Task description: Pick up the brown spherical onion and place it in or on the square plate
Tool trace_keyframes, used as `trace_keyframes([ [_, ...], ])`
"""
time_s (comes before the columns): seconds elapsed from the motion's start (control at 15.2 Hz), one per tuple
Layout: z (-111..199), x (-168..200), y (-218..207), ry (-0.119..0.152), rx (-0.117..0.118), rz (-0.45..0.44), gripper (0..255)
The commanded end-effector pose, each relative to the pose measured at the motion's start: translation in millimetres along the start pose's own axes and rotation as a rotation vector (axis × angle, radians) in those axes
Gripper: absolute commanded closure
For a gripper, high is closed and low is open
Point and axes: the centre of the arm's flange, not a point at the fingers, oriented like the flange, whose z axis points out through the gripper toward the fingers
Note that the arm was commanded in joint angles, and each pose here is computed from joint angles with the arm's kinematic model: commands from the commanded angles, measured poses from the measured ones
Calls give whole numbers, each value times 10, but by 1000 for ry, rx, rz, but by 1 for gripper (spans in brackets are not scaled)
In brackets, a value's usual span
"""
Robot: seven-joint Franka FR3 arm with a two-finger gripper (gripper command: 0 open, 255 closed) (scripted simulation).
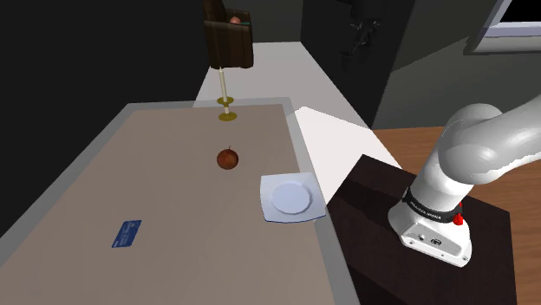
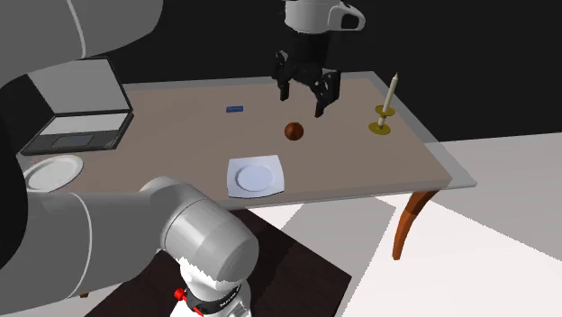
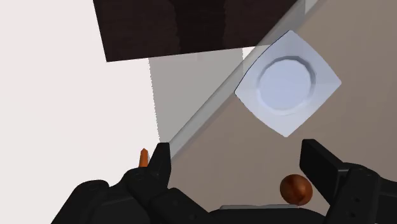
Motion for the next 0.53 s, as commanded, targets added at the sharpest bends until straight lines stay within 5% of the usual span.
trace_keyframes([
  [0.0, 0, 0, 0, 0, 0, 0, 0],
  [0.46, 399, 761, -625, -33, -126, -127, 0],
])
